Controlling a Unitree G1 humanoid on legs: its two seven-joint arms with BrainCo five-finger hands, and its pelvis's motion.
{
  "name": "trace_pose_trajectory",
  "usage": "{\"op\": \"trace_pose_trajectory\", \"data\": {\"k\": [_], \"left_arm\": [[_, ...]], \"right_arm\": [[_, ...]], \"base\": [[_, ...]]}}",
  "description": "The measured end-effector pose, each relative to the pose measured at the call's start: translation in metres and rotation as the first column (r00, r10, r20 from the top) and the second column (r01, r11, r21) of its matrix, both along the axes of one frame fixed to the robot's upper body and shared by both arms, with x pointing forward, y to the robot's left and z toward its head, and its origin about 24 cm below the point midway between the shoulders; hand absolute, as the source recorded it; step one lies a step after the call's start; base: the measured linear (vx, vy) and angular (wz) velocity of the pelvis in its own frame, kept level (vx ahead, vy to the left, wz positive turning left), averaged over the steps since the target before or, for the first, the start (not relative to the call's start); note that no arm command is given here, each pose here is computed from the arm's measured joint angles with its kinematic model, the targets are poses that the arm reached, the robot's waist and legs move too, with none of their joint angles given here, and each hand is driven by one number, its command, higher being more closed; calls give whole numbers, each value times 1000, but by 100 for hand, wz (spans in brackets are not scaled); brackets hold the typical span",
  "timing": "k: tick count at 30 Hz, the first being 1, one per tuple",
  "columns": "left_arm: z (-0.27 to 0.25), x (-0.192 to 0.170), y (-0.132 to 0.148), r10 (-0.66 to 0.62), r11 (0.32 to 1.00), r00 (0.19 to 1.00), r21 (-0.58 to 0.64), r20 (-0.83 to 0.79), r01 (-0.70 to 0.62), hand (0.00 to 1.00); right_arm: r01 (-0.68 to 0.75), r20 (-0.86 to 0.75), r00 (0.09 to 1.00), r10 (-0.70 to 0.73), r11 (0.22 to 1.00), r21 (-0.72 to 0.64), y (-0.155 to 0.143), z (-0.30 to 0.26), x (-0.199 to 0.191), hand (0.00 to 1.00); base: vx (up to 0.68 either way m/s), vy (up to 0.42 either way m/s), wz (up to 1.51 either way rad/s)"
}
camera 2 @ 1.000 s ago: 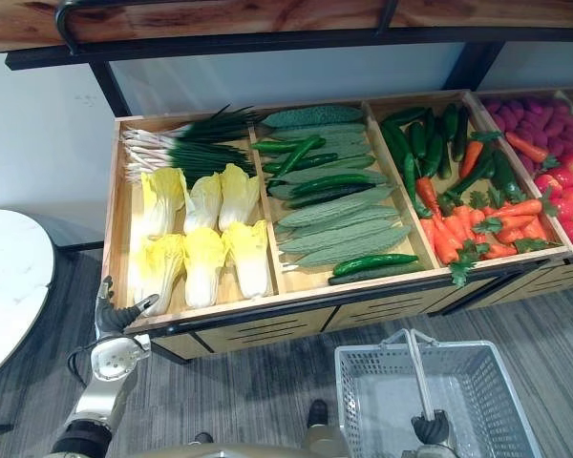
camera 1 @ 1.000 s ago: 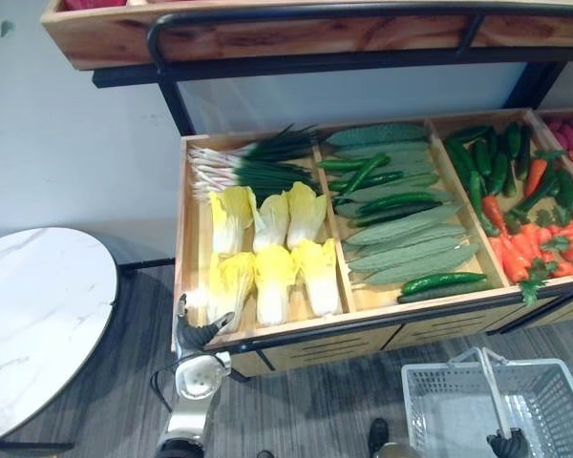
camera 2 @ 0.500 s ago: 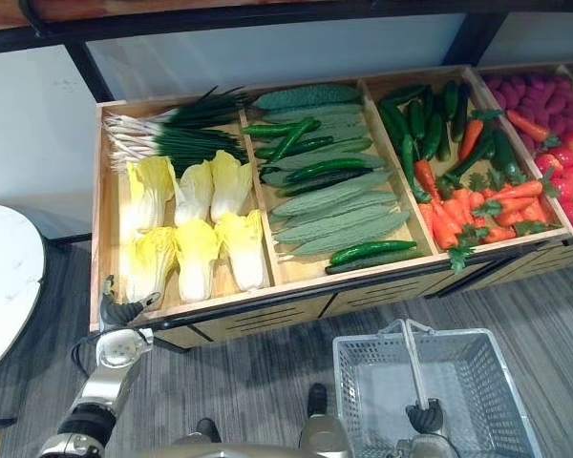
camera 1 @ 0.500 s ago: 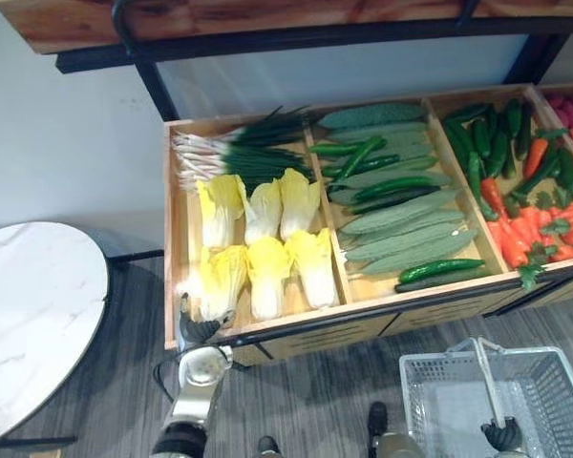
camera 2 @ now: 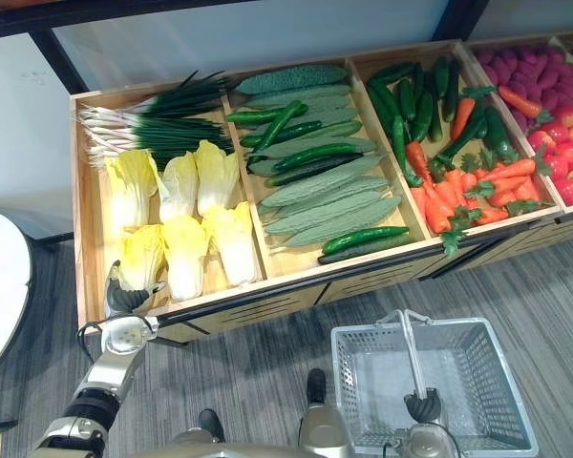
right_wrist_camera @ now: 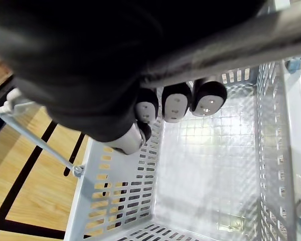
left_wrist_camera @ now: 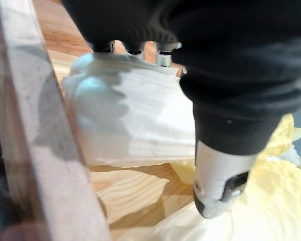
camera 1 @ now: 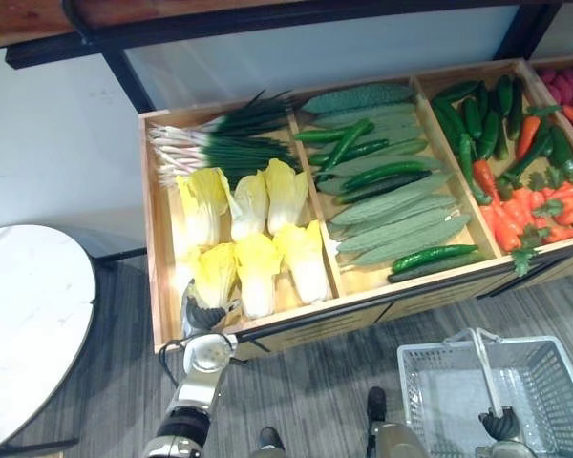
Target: Pick vegetable in the basket
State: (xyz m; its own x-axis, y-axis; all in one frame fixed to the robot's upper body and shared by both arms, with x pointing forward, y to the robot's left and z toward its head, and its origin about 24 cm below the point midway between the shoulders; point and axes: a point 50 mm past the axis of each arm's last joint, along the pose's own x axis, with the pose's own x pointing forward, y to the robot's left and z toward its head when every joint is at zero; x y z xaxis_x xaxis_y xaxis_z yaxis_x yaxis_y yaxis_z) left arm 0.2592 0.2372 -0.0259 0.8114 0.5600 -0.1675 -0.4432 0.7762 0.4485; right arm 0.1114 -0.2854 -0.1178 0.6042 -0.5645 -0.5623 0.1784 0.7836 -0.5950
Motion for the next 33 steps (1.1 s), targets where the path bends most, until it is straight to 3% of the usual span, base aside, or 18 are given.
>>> {"op": "trace_pose_trajectory", "data": {"k": [2, 3, 17, 33], "left_arm": [[1, 1, 0, -1, 1000, 1000, 2, 4, 1, 0], [1, 2, 1, 0, 1000, 1000, 4, 1, 0, 100], [-2, 8, 24, 173, 984, 984, 56, -47, -171, 100], [-2, 10, 30, 236, 972, 971, -2, -21, -236, 100]], "right_arm": [[-4, 6, 1000, 4, 1000, 0, 0, 1, 3, 100], [-6, 10, 1000, 6, 1000, 0, 1, 1, 5, 100], [-11, 56, 998, 11, 1000, -6, 3, 6, 18, 100], [-19, 41, 999, 19, 1000, -7, 2, 5, 17, 100]], "base": [[-16, -15, -5], [-24, -19, -11], [-3, -3, -2], [1, -3, 1]]}}
